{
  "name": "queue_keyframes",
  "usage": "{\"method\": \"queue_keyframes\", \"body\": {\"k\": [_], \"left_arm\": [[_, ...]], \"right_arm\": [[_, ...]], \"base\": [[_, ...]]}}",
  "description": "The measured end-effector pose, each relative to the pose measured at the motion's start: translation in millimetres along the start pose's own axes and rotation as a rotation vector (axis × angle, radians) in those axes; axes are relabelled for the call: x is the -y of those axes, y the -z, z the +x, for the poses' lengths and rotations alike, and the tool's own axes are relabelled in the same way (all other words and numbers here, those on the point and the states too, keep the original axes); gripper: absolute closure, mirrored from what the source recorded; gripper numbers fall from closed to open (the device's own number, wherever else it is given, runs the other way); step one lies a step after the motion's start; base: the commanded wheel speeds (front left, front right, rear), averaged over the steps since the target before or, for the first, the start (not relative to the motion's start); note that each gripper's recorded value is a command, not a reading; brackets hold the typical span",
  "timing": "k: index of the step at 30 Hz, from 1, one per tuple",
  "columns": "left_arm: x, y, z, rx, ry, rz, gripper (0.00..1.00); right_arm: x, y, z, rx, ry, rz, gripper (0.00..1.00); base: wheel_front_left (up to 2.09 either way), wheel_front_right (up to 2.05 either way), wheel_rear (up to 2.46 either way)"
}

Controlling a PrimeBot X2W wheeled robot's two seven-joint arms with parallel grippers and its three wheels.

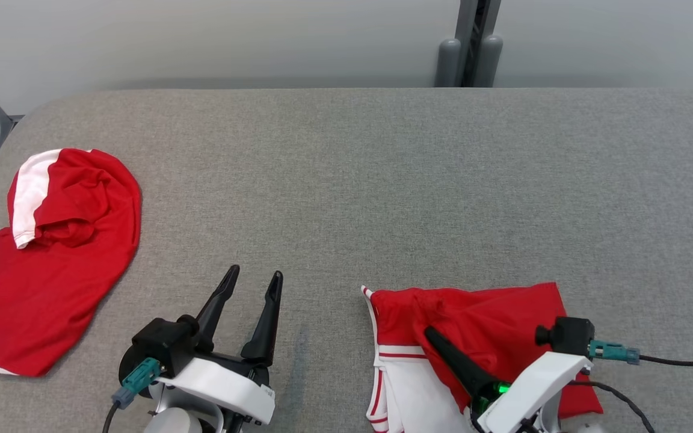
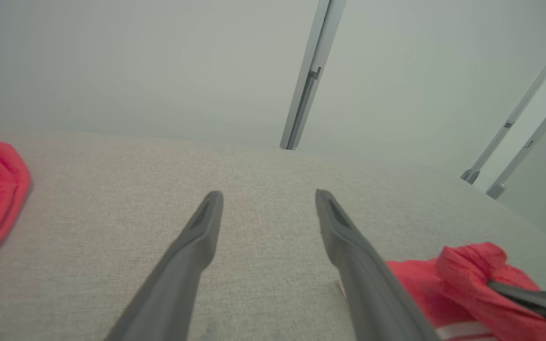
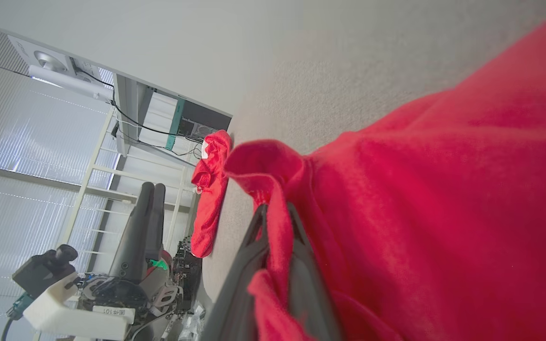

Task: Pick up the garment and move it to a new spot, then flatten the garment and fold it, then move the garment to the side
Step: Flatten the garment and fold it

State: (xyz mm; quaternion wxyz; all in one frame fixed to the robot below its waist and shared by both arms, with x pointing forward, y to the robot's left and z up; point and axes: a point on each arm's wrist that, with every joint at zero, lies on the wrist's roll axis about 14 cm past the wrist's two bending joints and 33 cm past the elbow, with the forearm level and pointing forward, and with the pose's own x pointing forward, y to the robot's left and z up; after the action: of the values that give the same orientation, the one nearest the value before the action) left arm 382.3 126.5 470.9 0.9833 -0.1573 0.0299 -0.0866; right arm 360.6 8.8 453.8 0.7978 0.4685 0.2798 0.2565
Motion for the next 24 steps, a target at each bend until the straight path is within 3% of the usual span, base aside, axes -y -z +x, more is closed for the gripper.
{"method": "queue_keyframes", "body": {"k": [5, 6, 7, 18, 24], "left_arm": [[-4, 1, -2, -0.001, -0.016, -0.006, 0.0], [-5, 1, -2, -0.001, -0.019, -0.006, 0.0], [-5, 1, -3, -0.002, -0.02, -0.006, 0.0], [-2, 2, -1, -0.002, -0.011, -0.011, 0.0], [2, 2, 0, -0.002, 0.001, -0.009, 0.0]], "right_arm": [[8, 21, 7, -0.065, 0.024, -0.005, 1.0], [11, 24, 7, -0.074, 0.034, -0.005, 0.63], [12, 26, 7, -0.083, 0.037, -0.01, 0.0], [-5, 23, 11, -0.072, -0.011, -0.023, 0.0], [-15, -4, 10, 0.005, -0.038, -0.061, 0.0]], "base": [[0.0, 0.0, 0.0], [0.0, 0.0, 0.0], [0.0, 0.0, 0.0], [0.0, 0.0, 0.0], [0.0, 0.0, 0.0]]}}
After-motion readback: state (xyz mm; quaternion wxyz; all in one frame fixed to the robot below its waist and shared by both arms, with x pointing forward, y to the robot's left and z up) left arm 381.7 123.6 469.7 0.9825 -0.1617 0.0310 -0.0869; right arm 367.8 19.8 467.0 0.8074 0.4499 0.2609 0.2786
